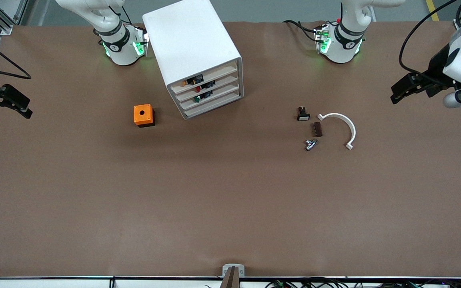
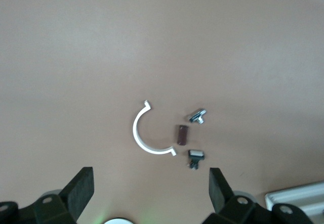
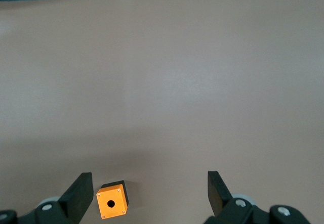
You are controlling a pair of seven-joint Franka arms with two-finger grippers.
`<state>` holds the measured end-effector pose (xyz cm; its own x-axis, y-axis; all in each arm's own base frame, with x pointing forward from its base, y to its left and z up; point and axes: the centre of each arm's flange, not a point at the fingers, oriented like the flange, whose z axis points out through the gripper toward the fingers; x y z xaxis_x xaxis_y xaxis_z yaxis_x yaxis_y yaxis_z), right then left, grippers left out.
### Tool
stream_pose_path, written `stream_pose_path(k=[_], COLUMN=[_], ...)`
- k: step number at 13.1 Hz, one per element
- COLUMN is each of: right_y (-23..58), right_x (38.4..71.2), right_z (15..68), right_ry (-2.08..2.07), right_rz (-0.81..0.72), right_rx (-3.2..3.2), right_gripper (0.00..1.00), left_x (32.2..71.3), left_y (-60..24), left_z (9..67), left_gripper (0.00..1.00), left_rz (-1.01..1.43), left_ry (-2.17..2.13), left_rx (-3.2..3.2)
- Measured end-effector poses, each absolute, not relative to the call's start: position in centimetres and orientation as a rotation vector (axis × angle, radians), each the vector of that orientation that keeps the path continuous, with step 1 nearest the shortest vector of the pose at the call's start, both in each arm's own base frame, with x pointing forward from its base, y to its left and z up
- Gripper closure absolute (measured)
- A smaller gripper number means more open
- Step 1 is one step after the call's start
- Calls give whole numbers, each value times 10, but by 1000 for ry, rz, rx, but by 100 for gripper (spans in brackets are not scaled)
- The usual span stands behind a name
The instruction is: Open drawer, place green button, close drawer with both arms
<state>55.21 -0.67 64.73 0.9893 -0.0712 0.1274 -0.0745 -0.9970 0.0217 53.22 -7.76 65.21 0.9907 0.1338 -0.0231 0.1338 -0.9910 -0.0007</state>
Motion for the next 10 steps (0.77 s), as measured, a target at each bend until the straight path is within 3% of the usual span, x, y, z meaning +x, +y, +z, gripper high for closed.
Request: stream_pose_path(k=[10], right_y=[-7], right_x=[552], right_z=[646], right_ry=[-114], right_rz=[189], right_rx=[3107], right_gripper=[0], left_x=[532], left_y=[-42], left_z=[648], left_gripper=[0], left_rz=[-59], left_ry=[122], left_rx=[3139])
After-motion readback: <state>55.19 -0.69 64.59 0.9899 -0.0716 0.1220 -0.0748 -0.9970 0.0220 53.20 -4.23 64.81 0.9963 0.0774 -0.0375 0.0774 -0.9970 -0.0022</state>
